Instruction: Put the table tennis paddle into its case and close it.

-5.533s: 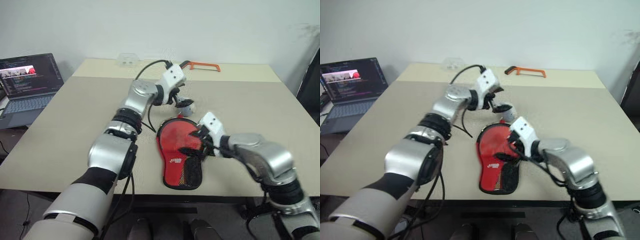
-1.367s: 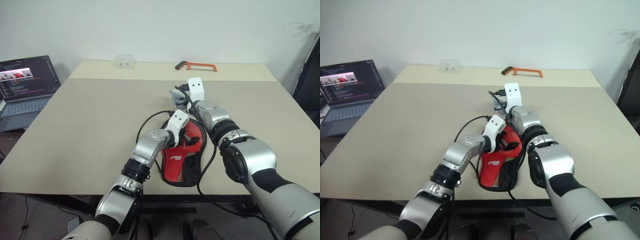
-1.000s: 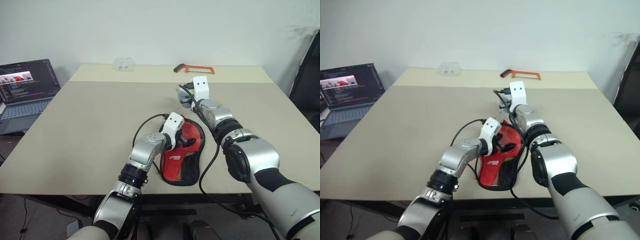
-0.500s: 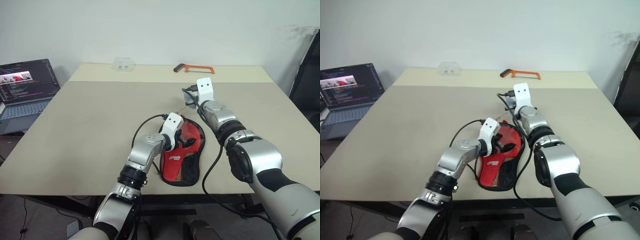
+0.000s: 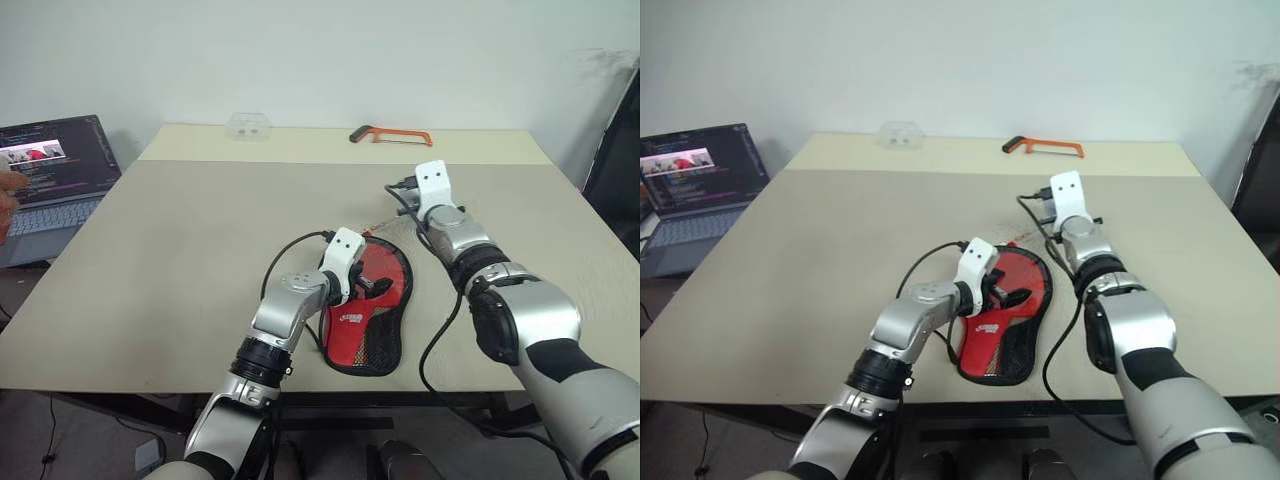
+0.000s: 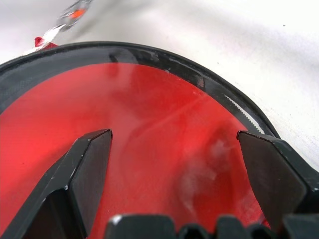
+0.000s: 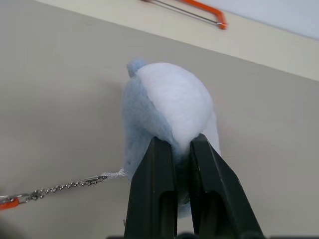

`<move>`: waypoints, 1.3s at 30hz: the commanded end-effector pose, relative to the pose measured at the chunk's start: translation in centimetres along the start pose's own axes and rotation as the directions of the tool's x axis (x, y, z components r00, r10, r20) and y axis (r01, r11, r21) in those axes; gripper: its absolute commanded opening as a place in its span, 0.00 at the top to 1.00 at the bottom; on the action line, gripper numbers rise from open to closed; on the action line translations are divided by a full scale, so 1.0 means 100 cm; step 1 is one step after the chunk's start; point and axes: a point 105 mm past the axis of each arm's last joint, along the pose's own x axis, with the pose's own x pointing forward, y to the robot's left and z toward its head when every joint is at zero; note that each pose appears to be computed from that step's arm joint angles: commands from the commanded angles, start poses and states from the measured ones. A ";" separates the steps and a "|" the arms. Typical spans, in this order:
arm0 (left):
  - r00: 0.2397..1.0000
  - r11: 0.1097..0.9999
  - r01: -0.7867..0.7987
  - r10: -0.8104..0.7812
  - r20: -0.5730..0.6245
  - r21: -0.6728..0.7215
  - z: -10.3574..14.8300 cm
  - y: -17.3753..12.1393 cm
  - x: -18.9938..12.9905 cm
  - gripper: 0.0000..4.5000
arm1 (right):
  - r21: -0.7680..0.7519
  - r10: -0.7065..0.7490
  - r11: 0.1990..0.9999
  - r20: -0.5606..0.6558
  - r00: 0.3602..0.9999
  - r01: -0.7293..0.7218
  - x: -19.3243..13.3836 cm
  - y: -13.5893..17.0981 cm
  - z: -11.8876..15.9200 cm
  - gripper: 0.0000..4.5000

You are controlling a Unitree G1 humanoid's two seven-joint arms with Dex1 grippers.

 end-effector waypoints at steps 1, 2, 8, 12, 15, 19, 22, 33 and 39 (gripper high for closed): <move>0.987 0.996 -0.012 -0.001 -0.158 -0.087 -0.045 0.001 0.003 0.02 | -0.038 -0.070 0.997 0.049 0.996 0.072 -0.001 -0.023 0.011 1.00; 0.987 0.996 -0.011 -0.003 -0.158 -0.086 -0.044 0.001 0.004 0.02 | -0.048 -0.076 0.996 0.046 0.996 0.078 -0.001 -0.027 0.010 1.00; 0.987 0.997 -0.005 -0.008 -0.158 -0.082 -0.044 0.002 0.005 0.02 | -0.182 -0.025 0.983 0.019 1.000 0.028 -0.001 -0.036 -0.002 1.00; 0.987 0.997 -0.001 -0.012 -0.163 -0.081 -0.046 0.002 0.006 0.02 | -0.291 0.094 0.951 -0.044 0.995 -0.103 -0.003 -0.031 -0.019 1.00; 0.986 0.997 0.005 -0.018 -0.165 -0.080 -0.046 0.001 0.006 0.02 | -0.326 0.160 0.928 -0.089 0.983 -0.181 -0.005 -0.033 -0.029 1.00; 0.986 0.997 0.008 -0.020 -0.167 -0.077 -0.045 0.001 0.007 0.02 | -0.337 0.247 0.899 -0.134 0.960 -0.279 -0.011 -0.040 -0.036 1.00; 0.986 0.997 0.008 -0.021 -0.168 -0.075 -0.045 0.002 0.007 0.02 | -0.354 0.305 0.870 -0.158 0.939 -0.342 -0.018 -0.044 -0.039 1.00; 0.984 0.997 0.031 -0.043 -0.173 -0.067 -0.045 0.000 0.012 0.02 | -0.395 0.503 0.731 -0.240 0.830 -0.557 -0.076 -0.048 -0.031 1.00; 0.983 0.997 0.038 -0.049 -0.174 -0.061 -0.044 0.001 0.013 0.02 | -0.428 0.601 0.584 -0.344 0.722 -0.690 -0.110 -0.039 -0.049 1.00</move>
